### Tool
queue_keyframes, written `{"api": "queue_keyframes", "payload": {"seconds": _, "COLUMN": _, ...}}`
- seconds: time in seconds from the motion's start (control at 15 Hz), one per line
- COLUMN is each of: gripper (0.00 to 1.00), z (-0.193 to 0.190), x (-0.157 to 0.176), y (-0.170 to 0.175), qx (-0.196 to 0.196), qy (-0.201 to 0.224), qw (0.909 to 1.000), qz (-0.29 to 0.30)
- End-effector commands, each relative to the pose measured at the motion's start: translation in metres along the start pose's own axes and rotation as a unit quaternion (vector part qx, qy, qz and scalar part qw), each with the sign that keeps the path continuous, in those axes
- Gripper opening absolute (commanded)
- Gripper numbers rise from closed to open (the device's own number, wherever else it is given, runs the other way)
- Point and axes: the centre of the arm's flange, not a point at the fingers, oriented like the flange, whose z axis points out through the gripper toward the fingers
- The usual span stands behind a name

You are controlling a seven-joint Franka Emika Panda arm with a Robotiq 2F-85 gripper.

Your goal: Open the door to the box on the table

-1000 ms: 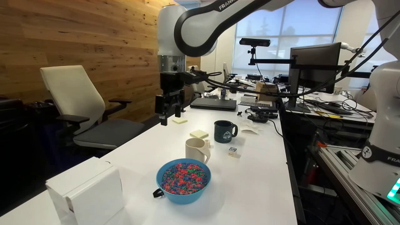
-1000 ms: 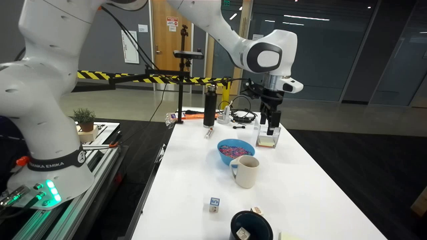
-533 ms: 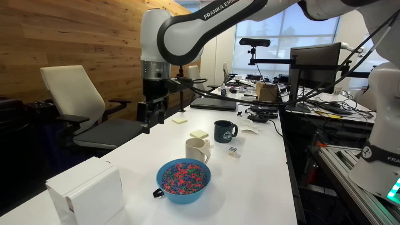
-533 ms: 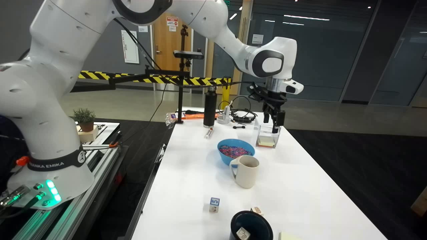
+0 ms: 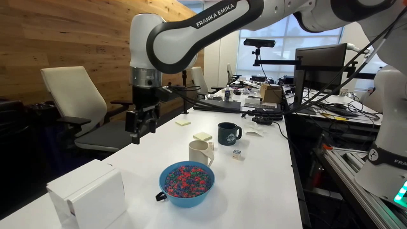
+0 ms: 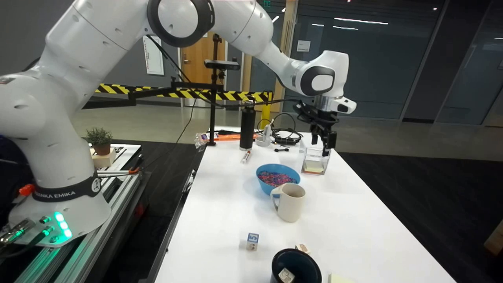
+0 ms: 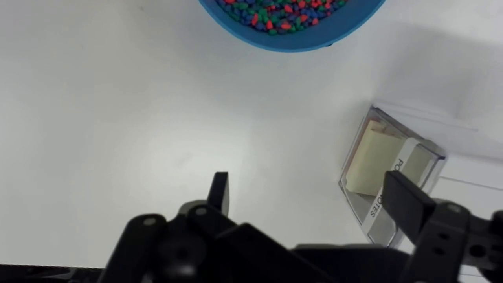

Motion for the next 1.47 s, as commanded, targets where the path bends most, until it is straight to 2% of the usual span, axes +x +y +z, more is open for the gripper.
{"api": "queue_keyframes", "payload": {"seconds": 0.0, "gripper": 1.0, "z": 0.0, "x": 0.001, "y": 0.0, "qx": 0.0, "qy": 0.0, "qw": 1.0, "qz": 0.0}}
{"api": "queue_keyframes", "payload": {"seconds": 0.2, "gripper": 1.0, "z": -0.002, "x": 0.003, "y": -0.001, "qx": 0.0, "qy": 0.002, "qw": 1.0, "qz": 0.0}}
{"api": "queue_keyframes", "payload": {"seconds": 0.33, "gripper": 1.0, "z": 0.006, "x": -0.009, "y": 0.01, "qx": -0.011, "qy": -0.008, "qw": 0.9987, "qz": -0.048}}
{"api": "queue_keyframes", "payload": {"seconds": 0.47, "gripper": 1.0, "z": 0.021, "x": -0.002, "y": 0.012, "qx": -0.016, "qy": -0.008, "qw": 0.9986, "qz": -0.05}}
{"api": "queue_keyframes", "payload": {"seconds": 0.93, "gripper": 1.0, "z": 0.047, "x": 0.013, "y": 0.005, "qx": -0.018, "qy": 0.016, "qw": 0.9997, "qz": -0.009}}
{"api": "queue_keyframes", "payload": {"seconds": 1.4, "gripper": 1.0, "z": 0.046, "x": 0.027, "y": -0.032, "qx": -0.008, "qy": 0.035, "qw": 0.9992, "qz": 0.019}}
